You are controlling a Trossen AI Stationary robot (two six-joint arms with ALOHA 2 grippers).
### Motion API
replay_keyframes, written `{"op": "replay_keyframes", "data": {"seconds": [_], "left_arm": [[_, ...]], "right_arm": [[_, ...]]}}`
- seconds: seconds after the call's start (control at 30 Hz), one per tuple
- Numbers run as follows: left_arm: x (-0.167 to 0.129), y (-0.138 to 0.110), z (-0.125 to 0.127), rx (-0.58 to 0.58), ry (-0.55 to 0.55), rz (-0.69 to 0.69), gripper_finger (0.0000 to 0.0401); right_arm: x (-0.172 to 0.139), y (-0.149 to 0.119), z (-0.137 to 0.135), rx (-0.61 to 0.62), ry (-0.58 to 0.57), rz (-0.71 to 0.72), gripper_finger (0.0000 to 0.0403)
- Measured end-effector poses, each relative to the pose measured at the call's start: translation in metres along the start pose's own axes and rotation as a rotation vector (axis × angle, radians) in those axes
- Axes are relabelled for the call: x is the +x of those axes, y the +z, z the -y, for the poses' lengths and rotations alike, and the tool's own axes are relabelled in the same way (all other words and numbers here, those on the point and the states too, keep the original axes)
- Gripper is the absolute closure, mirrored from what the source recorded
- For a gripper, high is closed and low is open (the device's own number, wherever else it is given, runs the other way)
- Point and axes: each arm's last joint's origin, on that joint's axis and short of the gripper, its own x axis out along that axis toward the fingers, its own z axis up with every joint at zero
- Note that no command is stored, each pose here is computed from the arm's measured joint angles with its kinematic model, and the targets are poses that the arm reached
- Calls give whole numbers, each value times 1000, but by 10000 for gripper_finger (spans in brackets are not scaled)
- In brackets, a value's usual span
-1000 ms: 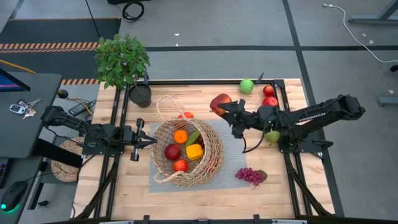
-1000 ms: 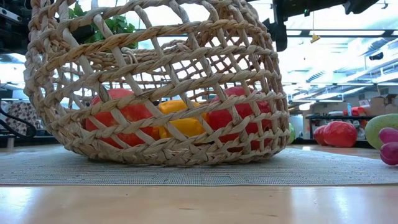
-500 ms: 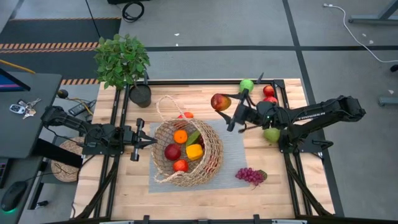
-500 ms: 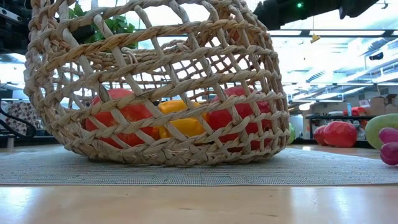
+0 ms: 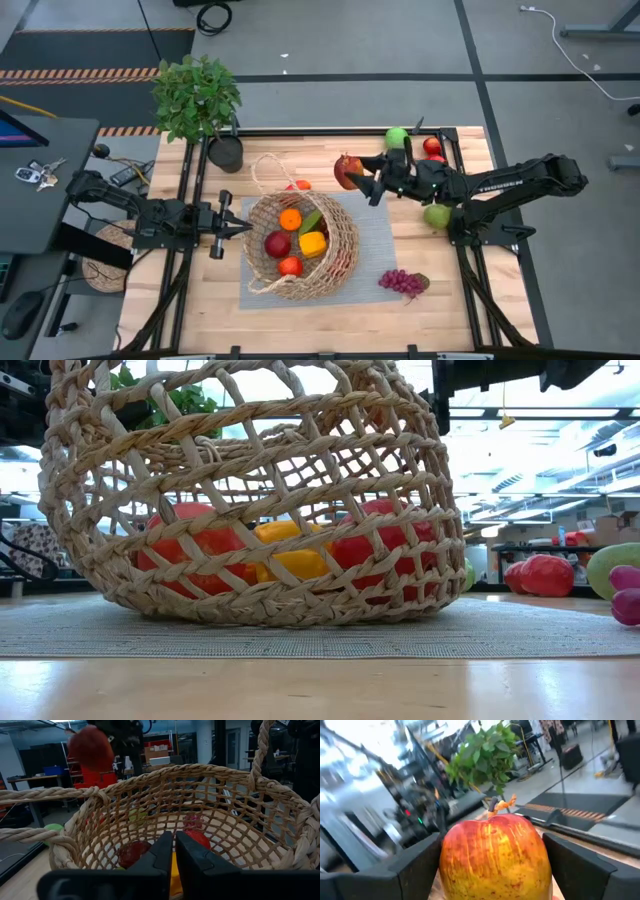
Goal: Build produce basket
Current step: Put the red apple into the brown woven basket
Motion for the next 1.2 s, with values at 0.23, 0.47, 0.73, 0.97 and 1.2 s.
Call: {"op": "replay_keyframes", "data": {"seconds": [0.23, 0.47, 0.73, 0.97, 1.2], "left_arm": [[0, 0, 0, 0, 0, 0, 365], [0, 0, 0, 0, 0, 0, 373], [0, 0, 0, 0, 0, 0, 365], [0, 0, 0, 0, 0, 0, 371], [0, 0, 0, 0, 0, 0, 368]], "right_arm": [[-2, 13, -9, 127, 99, 117, 56], [-4, 15, -16, 64, 185, 131, 56], [-14, 16, -34, -189, 780, 39, 56], [-14, 15, -34, -206, 815, 29, 56], [-12, 14, -32, -228, 697, 58, 56]]}}
